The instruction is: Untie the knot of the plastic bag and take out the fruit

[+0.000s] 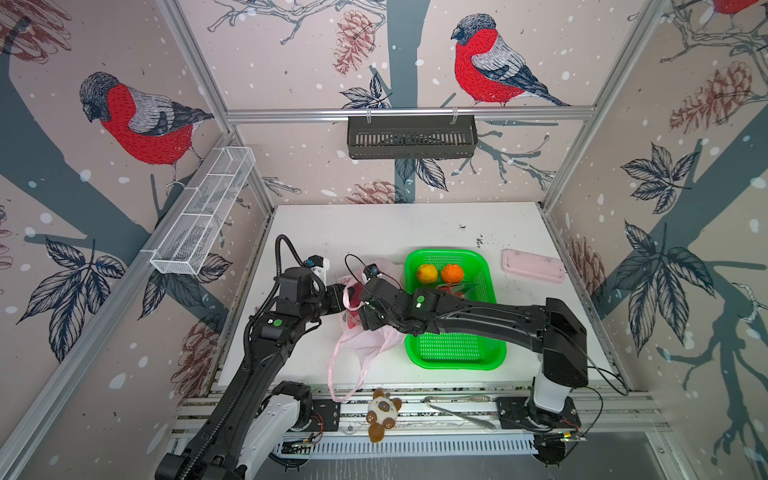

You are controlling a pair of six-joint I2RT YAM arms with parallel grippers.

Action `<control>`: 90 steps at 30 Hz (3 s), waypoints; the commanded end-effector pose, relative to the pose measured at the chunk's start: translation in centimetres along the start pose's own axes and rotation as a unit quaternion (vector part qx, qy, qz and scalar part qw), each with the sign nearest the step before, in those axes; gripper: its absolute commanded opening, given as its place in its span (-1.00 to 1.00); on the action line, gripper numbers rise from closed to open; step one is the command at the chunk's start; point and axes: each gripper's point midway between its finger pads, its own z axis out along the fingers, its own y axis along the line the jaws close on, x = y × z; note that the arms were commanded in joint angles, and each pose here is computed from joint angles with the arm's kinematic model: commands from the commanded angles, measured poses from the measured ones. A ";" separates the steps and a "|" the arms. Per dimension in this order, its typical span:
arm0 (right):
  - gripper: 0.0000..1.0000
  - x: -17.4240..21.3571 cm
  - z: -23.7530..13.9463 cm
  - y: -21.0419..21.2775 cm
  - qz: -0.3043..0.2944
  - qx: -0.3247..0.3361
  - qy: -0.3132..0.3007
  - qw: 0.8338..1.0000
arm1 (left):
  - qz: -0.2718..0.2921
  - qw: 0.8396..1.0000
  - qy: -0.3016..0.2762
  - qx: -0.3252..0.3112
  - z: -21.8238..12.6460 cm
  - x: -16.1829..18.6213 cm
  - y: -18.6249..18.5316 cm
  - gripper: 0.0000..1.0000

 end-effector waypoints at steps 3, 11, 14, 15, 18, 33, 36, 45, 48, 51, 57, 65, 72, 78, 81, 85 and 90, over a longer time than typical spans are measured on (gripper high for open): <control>0.48 -2.4 -0.8 -0.3 0.023 0.000 -0.040 0.999 | 0.041 0.994 -0.013 -0.102 -0.1 -1.0 1.9 -0.10; 0.46 -2.6 -0.5 -1.5 0.031 0.001 -0.038 0.999 | 0.081 0.984 -0.055 -0.146 -3.1 -4.6 0.4 -0.07; 0.46 -2.9 -0.6 -1.4 0.032 -0.006 -0.040 0.999 | 0.093 0.981 -0.043 -0.166 -3.1 -4.5 1.0 -0.05; 0.46 -2.9 -0.6 -1.4 0.032 -0.008 -0.040 0.999 | 0.097 0.981 -0.033 -0.164 -2.5 -4.1 1.1 -0.05; 0.46 -3.1 -0.7 -1.4 0.031 -0.012 -0.042 0.999 | 0.099 0.984 -0.001 -0.146 -0.4 -2.8 1.3 -0.05; 0.45 -3.5 0.2 -1.2 0.036 -0.040 -0.045 0.998 | 0.083 0.976 -0.025 -0.199 3.7 -4.3 4.0 -1.00; 0.45 -4.3 0.9 -1.3 0.024 -0.046 -0.050 0.997 | 0.058 0.961 -0.074 -0.260 2.0 -5.9 5.7 -1.00; 0.45 -8.3 4.5 -1.7 -0.020 -0.053 -0.065 0.996 | 0.004 0.948 -0.186 -0.258 -2.7 -8.9 7.2 -1.00; 0.45 -8.9 4.9 -0.7 -0.042 -0.064 -0.061 0.995 | -0.006 0.955 -0.167 -0.243 -1.9 -7.8 7.4 -1.00; 0.44 -7.9 4.8 0.7 -0.068 -0.072 -0.045 0.994 | -0.026 0.962 -0.154 -0.222 -1.0 -6.3 7.5 -1.00; 0.43 -1.8 3.8 2.8 -0.124 -0.081 0.008 0.989 | -0.048 0.972 -0.150 -0.173 -0.5 -4.6 6.7 -1.00; 0.40 1.0 5.2 -0.7 -0.079 -0.015 0.027 0.996 | -0.072 0.979 -0.156 -0.111 -0.9 -3.1 5.2 -1.00; 0.42 -3.3 5.1 -0.7 0.014 -0.025 -0.007 1.000 | -0.081 0.980 -0.159 -0.086 -2.3 -2.1 4.3 -1.00; 0.43 -5.0 6.3 0.6 0.084 -0.032 0.007 0.996 | -0.096 0.981 -0.156 -0.061 -2.5 -0.8 4.0 -1.00; 0.43 -5.2 7.1 1.3 0.102 -0.040 0.009 0.994 | -0.105 0.981 -0.154 -0.048 -2.3 -0.3 4.0 -1.00; 0.43 -5.2 8.2 1.4 0.112 -0.035 0.004 0.993 | -0.104 0.982 -0.152 -0.047 -2.1 -0.1 4.1 -1.00; 0.52 -5.4 9.8 1.4 0.102 -0.030 -0.009 0.994 | -0.107 0.980 -0.160 -0.043 -2.0 0.0 4.2 -1.00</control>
